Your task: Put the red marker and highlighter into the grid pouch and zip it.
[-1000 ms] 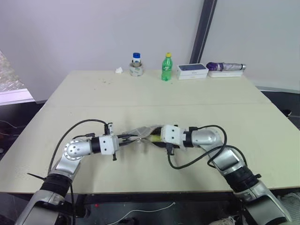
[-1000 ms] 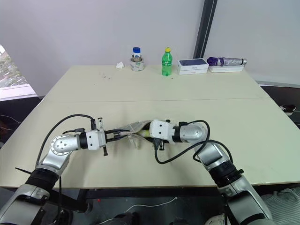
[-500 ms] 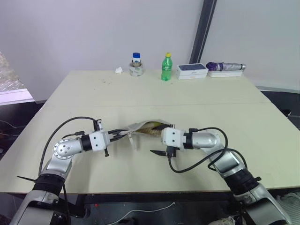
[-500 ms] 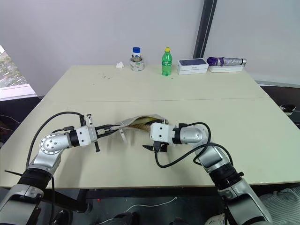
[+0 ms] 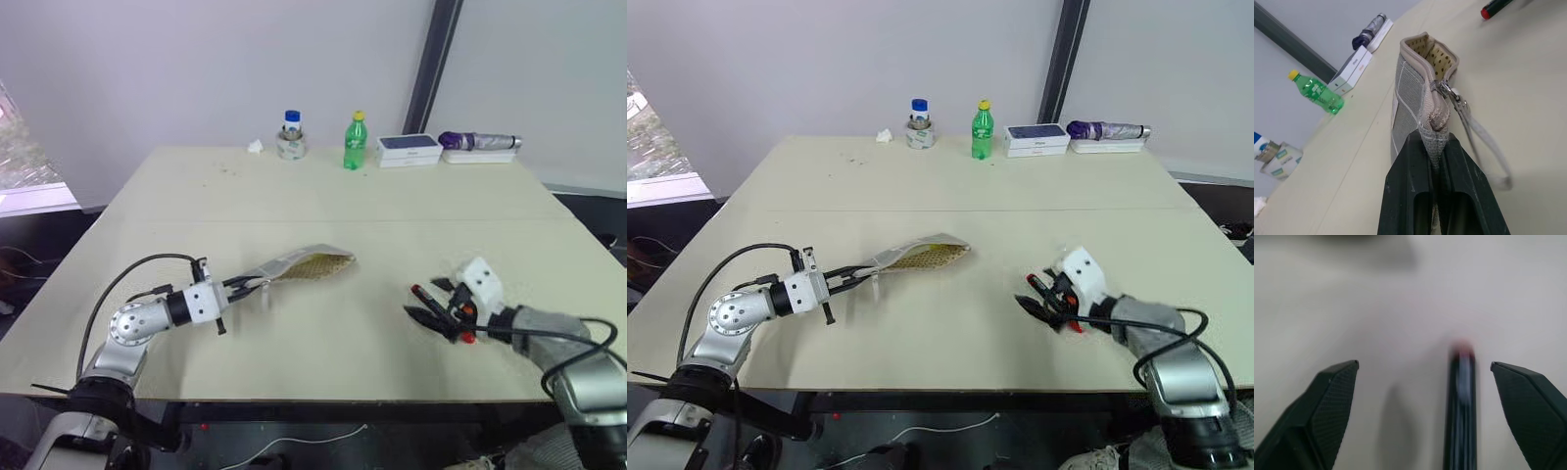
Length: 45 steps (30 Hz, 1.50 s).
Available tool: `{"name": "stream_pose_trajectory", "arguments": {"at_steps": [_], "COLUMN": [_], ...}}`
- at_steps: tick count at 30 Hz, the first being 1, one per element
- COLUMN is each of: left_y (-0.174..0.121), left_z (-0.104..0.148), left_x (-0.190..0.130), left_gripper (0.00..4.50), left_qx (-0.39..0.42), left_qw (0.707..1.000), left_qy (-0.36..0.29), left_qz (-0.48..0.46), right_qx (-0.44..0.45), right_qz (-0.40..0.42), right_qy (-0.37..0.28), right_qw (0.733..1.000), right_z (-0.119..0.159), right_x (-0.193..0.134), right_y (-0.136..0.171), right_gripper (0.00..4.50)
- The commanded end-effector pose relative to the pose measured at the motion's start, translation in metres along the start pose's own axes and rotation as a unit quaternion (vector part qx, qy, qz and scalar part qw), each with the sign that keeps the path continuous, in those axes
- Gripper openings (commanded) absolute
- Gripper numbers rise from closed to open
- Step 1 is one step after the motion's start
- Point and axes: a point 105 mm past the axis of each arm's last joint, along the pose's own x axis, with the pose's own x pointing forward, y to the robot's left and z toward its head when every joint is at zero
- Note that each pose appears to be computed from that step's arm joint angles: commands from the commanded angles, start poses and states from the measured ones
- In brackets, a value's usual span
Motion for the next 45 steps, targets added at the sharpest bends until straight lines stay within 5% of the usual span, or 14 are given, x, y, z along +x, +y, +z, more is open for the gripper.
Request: {"name": "stream_pose_trajectory", "arguments": {"at_steps": [1,3,5,12,13,23,36,41,45], "left_y": [0.005,0.003,0.005,0.009,0.009,0.003,-0.019,-0.027,-0.026], "left_z": [0.006,0.006,0.007,0.012,0.013,0.015,0.025,0.022,0.024], "left_x": [0.001,0.004,0.007,0.014,0.015,0.02,0.025,0.025,0.028], "left_gripper": [0.0,0.0,0.0,0.0,0.0,0.0,0.0,0.0,0.0], "left_qx": [0.018,0.023,0.024,0.031,0.031,0.035,0.049,0.081,0.088], "left_qw": [1.0,1.0,1.0,0.999,0.999,0.999,0.996,0.992,0.991], "left_qy": [-0.01,-0.011,-0.013,-0.026,-0.027,-0.034,-0.049,-0.035,-0.04], "left_qz": [0.008,-0.001,0.0,0.0,0.0,-0.012,-0.052,-0.093,-0.098], "right_qx": [0.0,0.011,0.017,0.011,-0.003,-0.101,-0.235,-0.411,-0.455], "right_qz": [-0.058,-0.06,-0.055,-0.003,0.021,0.17,0.185,0.187,0.2], "right_qy": [-0.012,0.034,0.045,0.02,0.003,-0.106,-0.092,-0.087,-0.095], "right_qw": [0.998,0.998,0.997,1.0,1.0,0.974,0.95,0.888,0.862], "right_z": [0.004,-0.02,-0.028,-0.014,-0.005,0.067,0.07,0.087,0.09], "right_x": [-0.011,-0.012,-0.013,-0.008,-0.006,0.024,0.055,0.057,0.063], "right_y": [-0.017,-0.019,-0.018,-0.005,0.003,0.066,0.079,0.085,0.099], "right_gripper": [4.48,4.48,3.96,0.57,0.39,0.4,0.4,0.4,0.4]}}
